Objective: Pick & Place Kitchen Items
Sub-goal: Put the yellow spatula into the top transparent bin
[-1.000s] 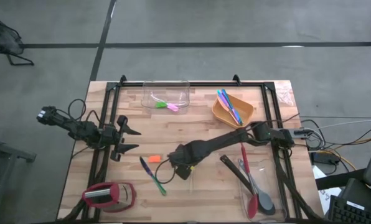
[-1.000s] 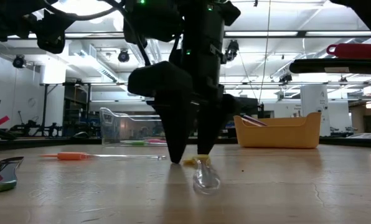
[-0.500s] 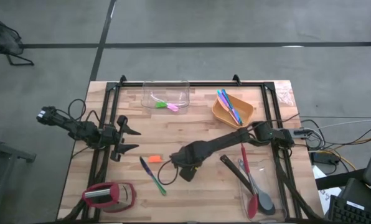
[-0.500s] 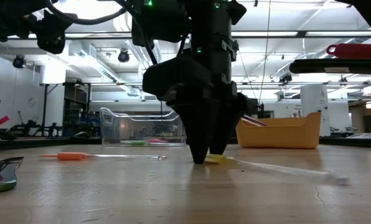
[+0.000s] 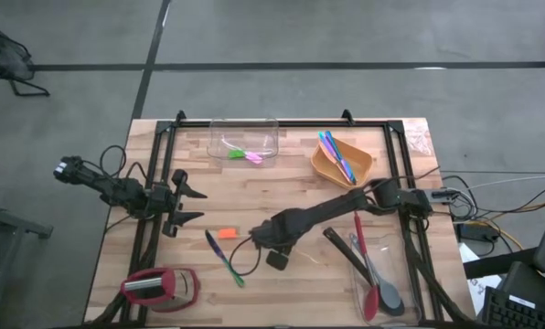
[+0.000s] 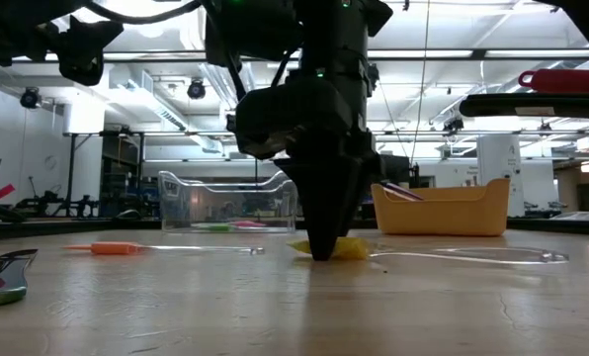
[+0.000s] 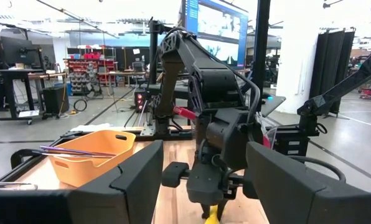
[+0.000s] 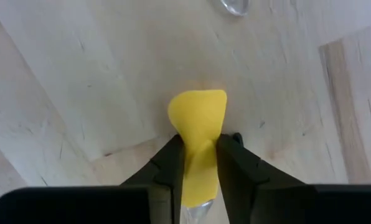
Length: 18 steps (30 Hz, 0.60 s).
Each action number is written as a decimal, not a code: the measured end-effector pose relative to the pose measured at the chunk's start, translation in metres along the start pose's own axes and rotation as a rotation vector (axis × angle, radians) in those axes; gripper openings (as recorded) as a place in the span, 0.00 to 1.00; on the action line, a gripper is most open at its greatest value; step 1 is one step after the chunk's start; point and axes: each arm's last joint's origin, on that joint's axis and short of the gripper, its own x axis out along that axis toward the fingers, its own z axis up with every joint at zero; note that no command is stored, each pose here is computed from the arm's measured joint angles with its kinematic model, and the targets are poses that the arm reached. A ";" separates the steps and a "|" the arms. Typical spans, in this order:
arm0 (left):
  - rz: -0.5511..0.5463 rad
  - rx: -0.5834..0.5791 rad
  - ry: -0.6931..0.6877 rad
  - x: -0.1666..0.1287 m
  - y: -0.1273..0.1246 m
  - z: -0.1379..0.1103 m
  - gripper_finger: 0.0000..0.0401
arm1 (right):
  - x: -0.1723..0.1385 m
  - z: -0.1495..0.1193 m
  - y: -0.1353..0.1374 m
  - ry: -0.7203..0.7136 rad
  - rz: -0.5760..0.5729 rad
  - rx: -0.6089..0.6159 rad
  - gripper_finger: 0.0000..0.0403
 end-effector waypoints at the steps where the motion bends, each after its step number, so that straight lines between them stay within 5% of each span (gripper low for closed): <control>1: 0.000 0.000 0.000 0.000 0.000 0.000 0.59 | -0.003 0.001 0.001 -0.005 -0.007 -0.009 0.17; 18: 0.000 0.000 0.000 0.000 0.000 0.000 0.59 | -0.082 0.060 -0.014 -0.396 -0.218 -0.215 0.04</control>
